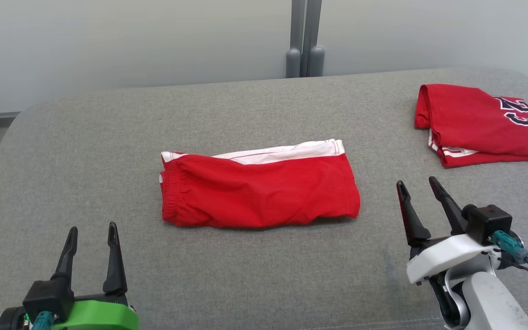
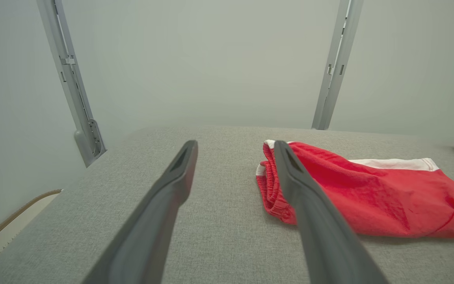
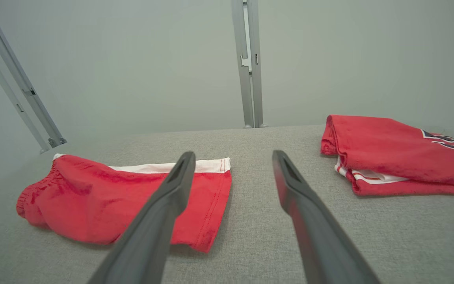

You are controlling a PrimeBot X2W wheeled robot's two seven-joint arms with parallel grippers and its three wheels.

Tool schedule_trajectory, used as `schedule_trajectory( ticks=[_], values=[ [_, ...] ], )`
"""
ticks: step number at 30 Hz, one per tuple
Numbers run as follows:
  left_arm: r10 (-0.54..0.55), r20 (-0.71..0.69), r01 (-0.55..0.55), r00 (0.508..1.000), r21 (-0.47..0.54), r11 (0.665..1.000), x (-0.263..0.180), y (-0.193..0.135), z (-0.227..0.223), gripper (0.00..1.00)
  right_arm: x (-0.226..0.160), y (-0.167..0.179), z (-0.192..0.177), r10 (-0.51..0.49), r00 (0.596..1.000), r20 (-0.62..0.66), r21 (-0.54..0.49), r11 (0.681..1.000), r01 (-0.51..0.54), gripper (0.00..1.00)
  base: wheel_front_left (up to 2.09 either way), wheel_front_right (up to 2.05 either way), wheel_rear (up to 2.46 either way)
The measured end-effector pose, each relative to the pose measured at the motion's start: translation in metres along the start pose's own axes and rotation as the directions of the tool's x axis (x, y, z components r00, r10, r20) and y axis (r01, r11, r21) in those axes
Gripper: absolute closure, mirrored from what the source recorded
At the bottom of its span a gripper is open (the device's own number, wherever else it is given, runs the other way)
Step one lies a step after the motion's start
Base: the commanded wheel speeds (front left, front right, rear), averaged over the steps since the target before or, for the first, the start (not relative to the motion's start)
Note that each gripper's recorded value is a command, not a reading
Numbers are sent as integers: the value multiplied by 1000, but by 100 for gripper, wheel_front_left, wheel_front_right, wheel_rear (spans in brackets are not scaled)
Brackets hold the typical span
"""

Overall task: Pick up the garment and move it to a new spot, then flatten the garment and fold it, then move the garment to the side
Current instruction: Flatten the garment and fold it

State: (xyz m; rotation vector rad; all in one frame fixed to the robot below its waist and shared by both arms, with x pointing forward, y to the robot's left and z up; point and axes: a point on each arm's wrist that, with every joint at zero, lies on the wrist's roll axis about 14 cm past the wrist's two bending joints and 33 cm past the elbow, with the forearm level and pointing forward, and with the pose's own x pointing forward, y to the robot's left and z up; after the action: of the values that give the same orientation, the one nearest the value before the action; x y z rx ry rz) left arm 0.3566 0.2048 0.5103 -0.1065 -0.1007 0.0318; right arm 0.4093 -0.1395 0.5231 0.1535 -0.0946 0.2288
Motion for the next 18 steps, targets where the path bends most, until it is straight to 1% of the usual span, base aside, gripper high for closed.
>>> schedule_trajectory(
  ticks=[4, 8, 14, 18],
  values=[
    [1, 6, -1, 1000, 17, 1000, -6, 0, 2, 0, -13, -12, 7, -53, 998, 27, -2, 999, 53, 0, 0, 0, 0],
    [10, 10, -11, 1000, 27, 1000, -12, 3, 4, 0, -26, -17, 5, -85, 996, 26, 4, 996, 85, 0, 0, 0, 0],
    [14, 0, -14, 1000, 54, 998, -23, 6, 2, 0, -46, -13, -9, -100, 995, -11, 22, 995, 101, 0, 0, 0, 0],
    [14, -19, -12, 1000, 87, 996, -28, 9, -3, 0, -50, -11, -11, -104, 994, -15, 16, 994, 104, 0, 0, 0, 0]
  ],
)
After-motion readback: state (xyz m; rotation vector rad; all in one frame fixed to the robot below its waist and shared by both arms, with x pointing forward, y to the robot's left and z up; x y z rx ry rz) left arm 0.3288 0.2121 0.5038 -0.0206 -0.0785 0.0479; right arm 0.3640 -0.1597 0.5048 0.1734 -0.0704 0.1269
